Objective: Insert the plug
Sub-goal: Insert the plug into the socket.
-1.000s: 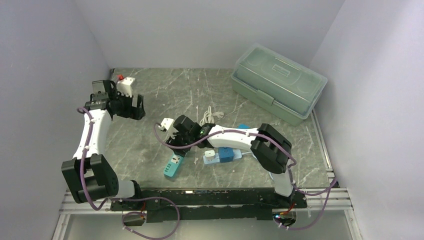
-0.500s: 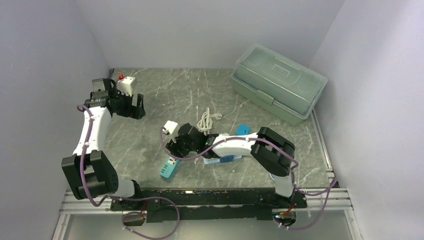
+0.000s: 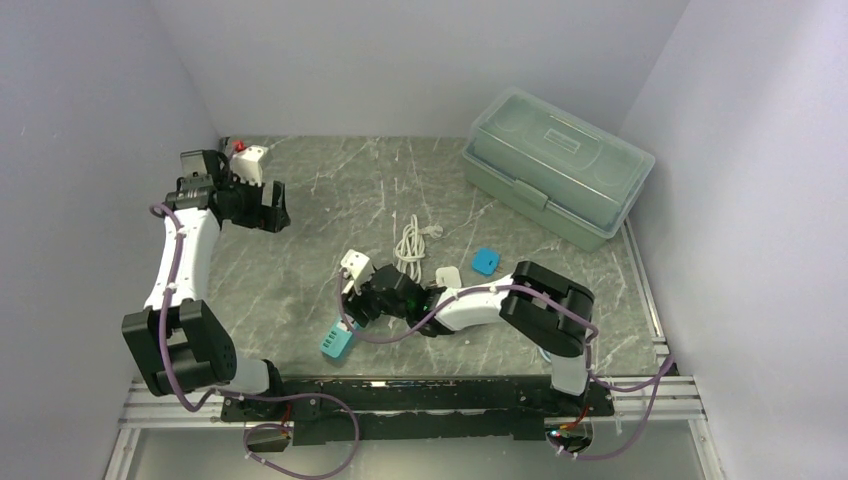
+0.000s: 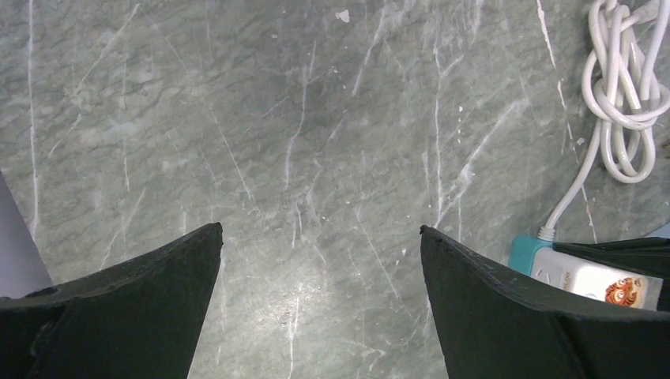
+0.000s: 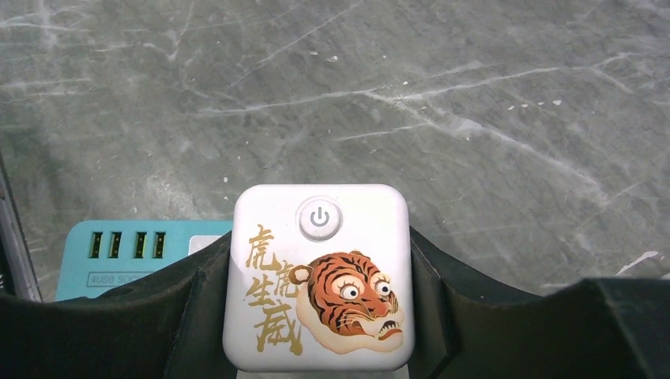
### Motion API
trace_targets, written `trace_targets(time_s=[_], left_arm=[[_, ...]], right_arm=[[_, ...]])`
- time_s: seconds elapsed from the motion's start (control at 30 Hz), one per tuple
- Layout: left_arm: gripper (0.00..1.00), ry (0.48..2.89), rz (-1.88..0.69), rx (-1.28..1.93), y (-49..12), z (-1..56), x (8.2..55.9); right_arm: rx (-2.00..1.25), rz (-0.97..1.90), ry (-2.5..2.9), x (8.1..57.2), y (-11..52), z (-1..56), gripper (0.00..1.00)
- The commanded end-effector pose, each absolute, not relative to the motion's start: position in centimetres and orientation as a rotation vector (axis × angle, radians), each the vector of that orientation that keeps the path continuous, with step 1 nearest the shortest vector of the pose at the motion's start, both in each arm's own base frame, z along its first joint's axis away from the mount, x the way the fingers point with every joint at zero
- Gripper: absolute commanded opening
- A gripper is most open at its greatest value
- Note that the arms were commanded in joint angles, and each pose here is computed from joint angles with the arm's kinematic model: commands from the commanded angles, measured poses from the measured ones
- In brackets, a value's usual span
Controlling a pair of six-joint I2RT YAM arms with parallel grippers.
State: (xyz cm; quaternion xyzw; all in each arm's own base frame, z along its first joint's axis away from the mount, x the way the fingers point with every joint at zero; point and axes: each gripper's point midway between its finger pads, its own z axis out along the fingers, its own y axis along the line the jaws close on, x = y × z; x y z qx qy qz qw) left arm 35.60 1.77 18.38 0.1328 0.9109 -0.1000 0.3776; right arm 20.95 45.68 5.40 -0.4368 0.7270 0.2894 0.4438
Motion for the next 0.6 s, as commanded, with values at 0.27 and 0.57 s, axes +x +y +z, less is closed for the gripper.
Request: trace_targets(time_s=[0.27,0.57], left_arm=[[1.0,2.268,-0.287,0.349,1.0,21.2,35.0],[1.0,2.26,-0.358,0.383,-0.1,21.9,34.3]], right_arm=[[-1.316,0.457,2.159,16.1,38.1,-4.6,0.53],[-1.225,0.483,2.056,18.3,40.5,0.5,1.0]])
